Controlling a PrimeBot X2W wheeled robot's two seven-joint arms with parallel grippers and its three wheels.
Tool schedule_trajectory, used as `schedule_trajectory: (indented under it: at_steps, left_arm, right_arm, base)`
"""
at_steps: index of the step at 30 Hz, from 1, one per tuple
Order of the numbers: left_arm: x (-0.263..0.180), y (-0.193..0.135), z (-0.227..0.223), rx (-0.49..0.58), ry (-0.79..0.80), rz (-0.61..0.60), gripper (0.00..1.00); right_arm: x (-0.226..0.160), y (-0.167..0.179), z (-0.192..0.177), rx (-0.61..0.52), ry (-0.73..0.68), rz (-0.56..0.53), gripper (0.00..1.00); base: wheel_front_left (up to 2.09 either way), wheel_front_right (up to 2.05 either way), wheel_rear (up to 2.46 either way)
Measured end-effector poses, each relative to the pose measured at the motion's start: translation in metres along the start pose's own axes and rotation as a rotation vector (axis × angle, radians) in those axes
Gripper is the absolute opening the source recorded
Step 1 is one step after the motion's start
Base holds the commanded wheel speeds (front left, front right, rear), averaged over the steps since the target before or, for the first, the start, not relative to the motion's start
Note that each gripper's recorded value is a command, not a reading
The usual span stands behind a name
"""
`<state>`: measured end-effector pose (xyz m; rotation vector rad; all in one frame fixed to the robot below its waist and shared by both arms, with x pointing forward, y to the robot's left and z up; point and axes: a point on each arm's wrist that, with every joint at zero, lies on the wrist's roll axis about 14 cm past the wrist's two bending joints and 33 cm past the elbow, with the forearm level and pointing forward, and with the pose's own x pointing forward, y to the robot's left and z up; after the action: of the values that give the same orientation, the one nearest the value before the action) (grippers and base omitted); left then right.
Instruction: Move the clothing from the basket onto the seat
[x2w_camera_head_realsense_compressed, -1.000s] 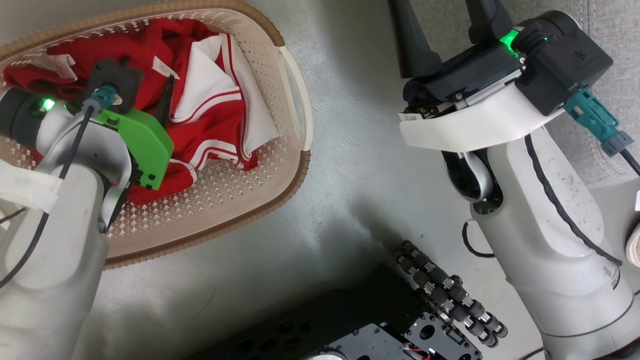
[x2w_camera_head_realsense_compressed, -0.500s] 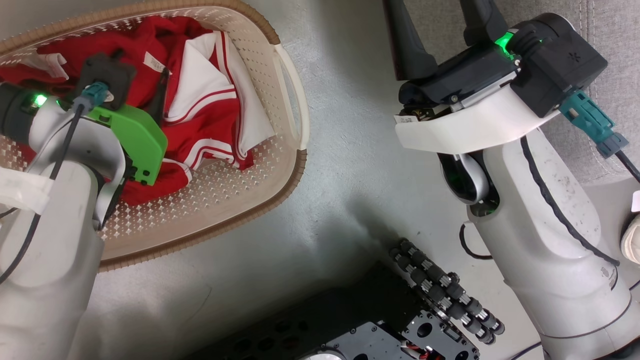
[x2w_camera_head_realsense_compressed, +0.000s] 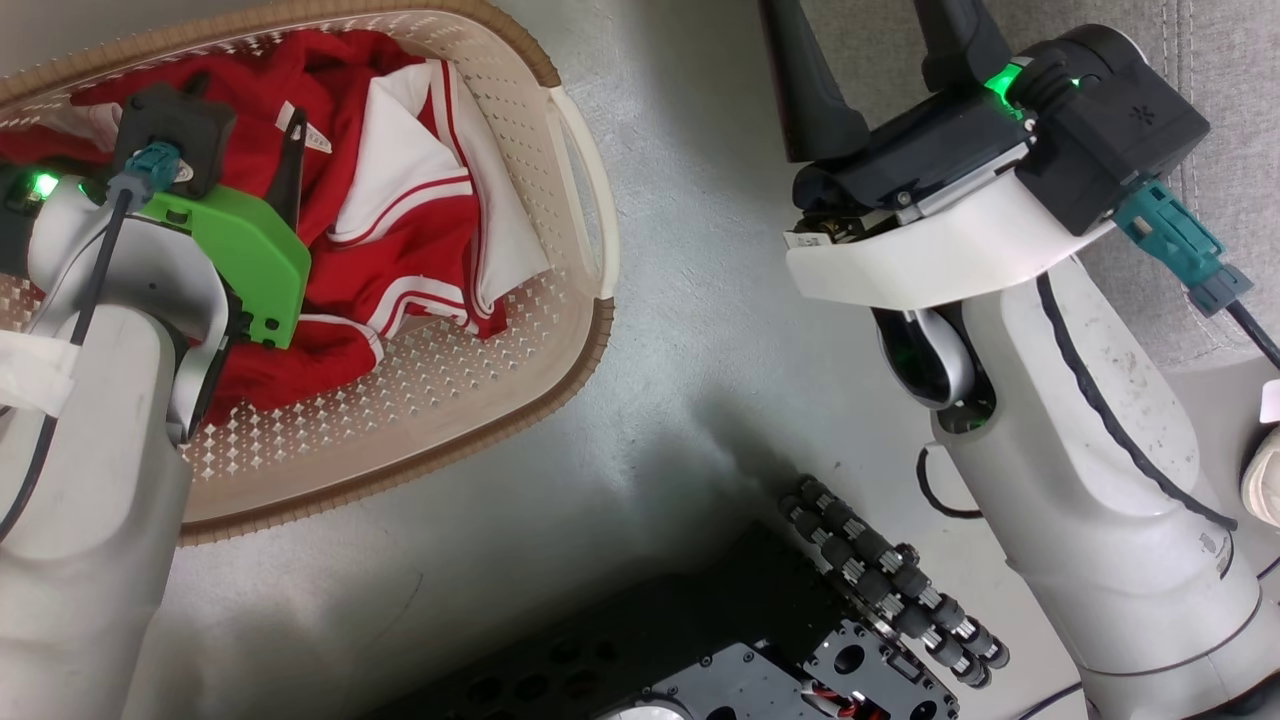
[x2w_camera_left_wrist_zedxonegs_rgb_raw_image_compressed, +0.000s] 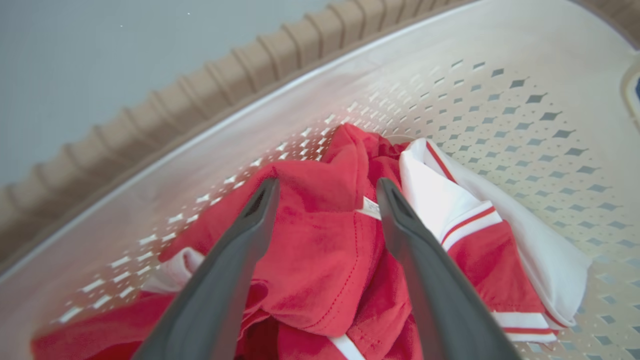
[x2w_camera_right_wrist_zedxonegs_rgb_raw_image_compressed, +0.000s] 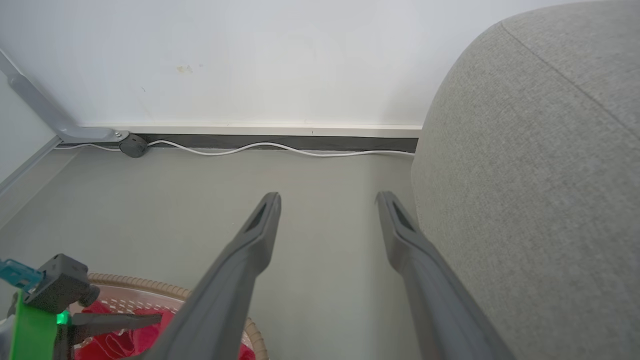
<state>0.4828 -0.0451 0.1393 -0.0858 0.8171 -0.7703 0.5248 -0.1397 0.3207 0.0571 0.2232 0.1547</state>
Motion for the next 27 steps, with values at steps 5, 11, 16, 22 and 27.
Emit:
schedule_trajectory:
  at_steps: [5, 11, 16, 22, 27]
  left_arm:
    - [0.001, 0.000, -0.006, -0.004, 0.017, 0.000, 1.00]
    - [0.001, 0.002, -0.011, -0.013, 0.030, 0.013, 0.71]
    - [0.001, 0.007, -0.018, -0.020, 0.052, 0.034, 0.49]
    - [0.003, 0.009, -0.018, -0.022, 0.055, 0.043, 0.00]
    - [0.002, 0.005, -0.012, -0.034, 0.028, 0.041, 0.00]
  right_arm:
    - [0.001, 0.000, 0.000, -0.001, 0.000, 0.001, 1.00]
    - [0.001, 0.000, -0.001, 0.000, 0.002, 0.001, 1.00]
    - [0.001, 0.000, -0.003, 0.000, 0.004, 0.000, 1.00]
    - [0.001, -0.001, -0.004, 0.001, 0.006, -0.001, 1.00]
    - [0.001, -0.004, -0.002, -0.004, 0.007, -0.011, 1.00]
  base:
    - [0.00, 0.00, 0.00]
    - [0.00, 0.00, 0.00]
    - [0.00, 0.00, 0.00]
    - [0.00, 0.00, 0.00]
    - [0.00, 0.00, 0.00]
